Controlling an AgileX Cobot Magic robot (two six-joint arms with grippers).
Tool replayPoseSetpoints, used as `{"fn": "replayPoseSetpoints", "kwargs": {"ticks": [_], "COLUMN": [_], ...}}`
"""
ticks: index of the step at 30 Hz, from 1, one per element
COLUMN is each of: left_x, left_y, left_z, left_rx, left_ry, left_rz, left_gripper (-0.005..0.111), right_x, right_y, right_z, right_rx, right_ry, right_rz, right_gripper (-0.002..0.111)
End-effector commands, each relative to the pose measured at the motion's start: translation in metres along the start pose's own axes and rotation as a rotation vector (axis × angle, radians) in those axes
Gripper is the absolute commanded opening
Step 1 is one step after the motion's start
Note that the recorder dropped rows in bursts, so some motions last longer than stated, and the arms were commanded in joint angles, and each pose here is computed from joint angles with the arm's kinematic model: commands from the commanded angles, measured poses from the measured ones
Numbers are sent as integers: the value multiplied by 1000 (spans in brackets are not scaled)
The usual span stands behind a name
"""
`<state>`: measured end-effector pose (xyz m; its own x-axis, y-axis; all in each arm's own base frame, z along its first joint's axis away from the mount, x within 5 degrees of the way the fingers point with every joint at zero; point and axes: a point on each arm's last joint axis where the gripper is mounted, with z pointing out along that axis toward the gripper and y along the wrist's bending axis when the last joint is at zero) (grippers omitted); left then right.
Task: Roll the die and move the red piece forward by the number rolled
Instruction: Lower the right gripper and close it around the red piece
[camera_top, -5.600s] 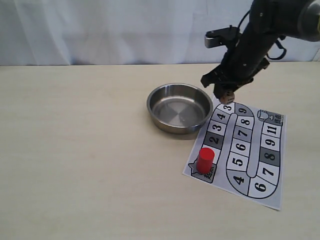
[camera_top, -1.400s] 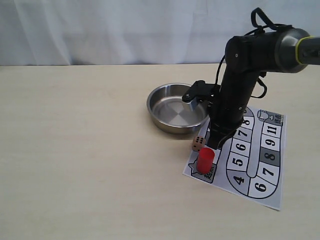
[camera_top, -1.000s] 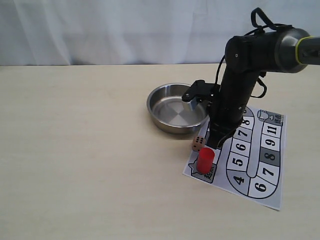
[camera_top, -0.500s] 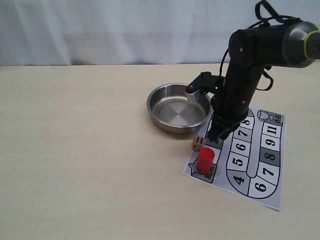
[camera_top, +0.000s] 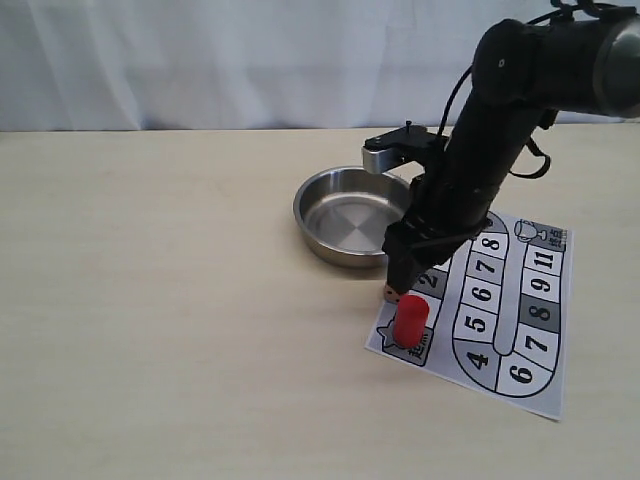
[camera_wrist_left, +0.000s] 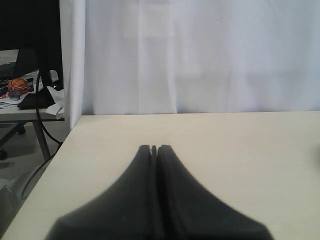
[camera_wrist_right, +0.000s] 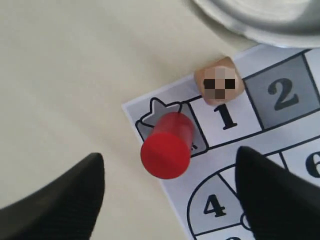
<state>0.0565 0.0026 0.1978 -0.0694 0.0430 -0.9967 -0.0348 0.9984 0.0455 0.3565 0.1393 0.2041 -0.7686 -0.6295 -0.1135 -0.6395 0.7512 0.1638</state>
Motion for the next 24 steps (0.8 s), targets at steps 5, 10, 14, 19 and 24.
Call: {"fn": "replayPoseSetpoints", "kwargs": {"ticks": [5,10,14,19,24], "left_x": [-2,-2,-2,-2,-2], "left_y": [0,0,0,0,0], "left_z": [0,0,0,0,0], "left_rx": [0,0,0,0,0], "left_ry": [-12,-12,-12,-12,-14], "left_rz": [-5,-5,-5,-5,-5], "left_gripper": [0,0,0,0,0], "right_x": [0,0,-1,-7,-12], "right_y": [-4,-5,2,17,21], "right_z": [25,30,34,39,40], "right_rx": [-39,-46,-12,126,137], "right_ry": [68,91,118,142,101], "right_rz": [47,57,84,74,58], "right_gripper": [71,71,64,61,61]}}
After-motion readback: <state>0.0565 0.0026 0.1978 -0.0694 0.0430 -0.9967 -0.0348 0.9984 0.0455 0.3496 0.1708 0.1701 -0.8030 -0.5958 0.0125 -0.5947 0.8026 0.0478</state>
